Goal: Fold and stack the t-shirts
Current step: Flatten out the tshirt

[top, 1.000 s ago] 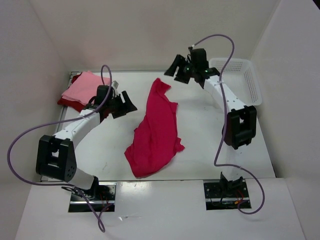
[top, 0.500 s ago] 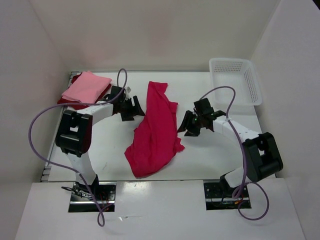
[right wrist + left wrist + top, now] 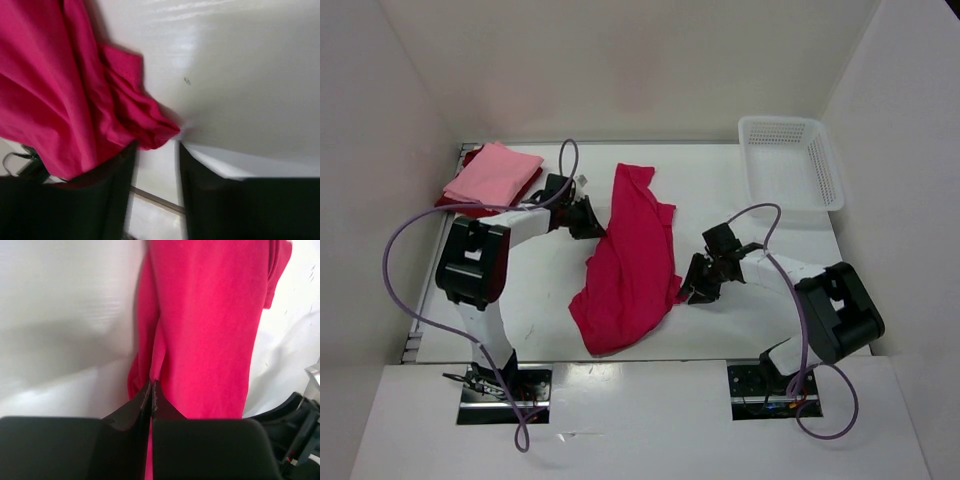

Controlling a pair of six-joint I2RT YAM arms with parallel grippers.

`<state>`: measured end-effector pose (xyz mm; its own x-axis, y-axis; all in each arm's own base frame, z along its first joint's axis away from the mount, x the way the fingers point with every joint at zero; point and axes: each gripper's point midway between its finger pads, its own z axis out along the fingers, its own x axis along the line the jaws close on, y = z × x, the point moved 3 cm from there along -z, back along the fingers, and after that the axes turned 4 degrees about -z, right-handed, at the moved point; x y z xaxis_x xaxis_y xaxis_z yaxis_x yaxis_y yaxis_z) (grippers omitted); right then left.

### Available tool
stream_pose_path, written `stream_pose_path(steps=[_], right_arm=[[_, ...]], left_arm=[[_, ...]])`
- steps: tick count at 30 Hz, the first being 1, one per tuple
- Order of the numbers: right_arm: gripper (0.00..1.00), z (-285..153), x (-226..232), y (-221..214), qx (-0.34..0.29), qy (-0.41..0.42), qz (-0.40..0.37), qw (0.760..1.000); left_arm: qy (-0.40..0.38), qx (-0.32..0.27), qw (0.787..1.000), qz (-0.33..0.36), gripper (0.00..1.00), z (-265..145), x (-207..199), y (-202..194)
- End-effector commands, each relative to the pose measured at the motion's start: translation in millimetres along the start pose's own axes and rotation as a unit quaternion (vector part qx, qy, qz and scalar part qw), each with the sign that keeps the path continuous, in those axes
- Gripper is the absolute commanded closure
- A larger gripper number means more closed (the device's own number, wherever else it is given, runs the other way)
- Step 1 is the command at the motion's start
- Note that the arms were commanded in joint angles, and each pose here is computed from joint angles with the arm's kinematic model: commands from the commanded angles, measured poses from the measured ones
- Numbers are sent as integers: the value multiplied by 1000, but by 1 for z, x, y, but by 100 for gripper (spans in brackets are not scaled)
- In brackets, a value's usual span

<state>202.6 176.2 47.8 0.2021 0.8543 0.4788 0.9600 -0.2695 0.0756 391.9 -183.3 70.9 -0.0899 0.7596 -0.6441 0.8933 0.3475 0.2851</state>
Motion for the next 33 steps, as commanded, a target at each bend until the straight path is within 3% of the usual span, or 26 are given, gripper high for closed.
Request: stream_pose_path(steps=[1,2,3,6,12,16,18,19,22,23,25,27,29,33], right_arm=[[65,7,14,12,-15,22,-5,1000],[72,8,17,18,-24,22,-7,999],[87,7,19,27,-44,14,-3,999],[100,-13,56,69,-108,36,-19,993],[100,-76,111,158,-223,56,-76,970],[100,-109,137,204,-256,66,-94,960],[97,-112,144,206,-249,73,-103,960],[87,-108,143,206,-243,74,-103,962],[60,-57,100,168,-170,53,-78,981],[57,-49,91,158,-155,50,-74,984],[52,-32,66,128,-122,44,-55,990],[50,-28,64,102,-103,46,-68,991],[45,-16,45,78,-80,25,-61,995],[39,-5,17,51,-56,-8,-33,998]], left_arm=[[-2,-77,997,-10,97,-37,0,26],[5,-82,996,-15,97,-43,4,26],[3,-93,996,-11,99,-52,0,26],[14,-101,995,-22,100,-68,5,16],[-7,-143,987,-72,100,-130,-18,8],[-29,-197,976,-89,94,-179,-47,12],[-40,-211,972,-100,90,-192,-53,9],[-38,-197,973,-111,87,-187,-46,-1],[-45,-151,979,-133,52,-161,-29,-22],[-41,-147,979,-136,28,-158,-27,-22],[5,-149,982,-114,14,-156,-11,-24],[39,-200,974,-98,0,-167,-1,-6],[53,-238,965,-94,0,-176,3,8],[69,-232,966,-96,0,-143,22,40]])
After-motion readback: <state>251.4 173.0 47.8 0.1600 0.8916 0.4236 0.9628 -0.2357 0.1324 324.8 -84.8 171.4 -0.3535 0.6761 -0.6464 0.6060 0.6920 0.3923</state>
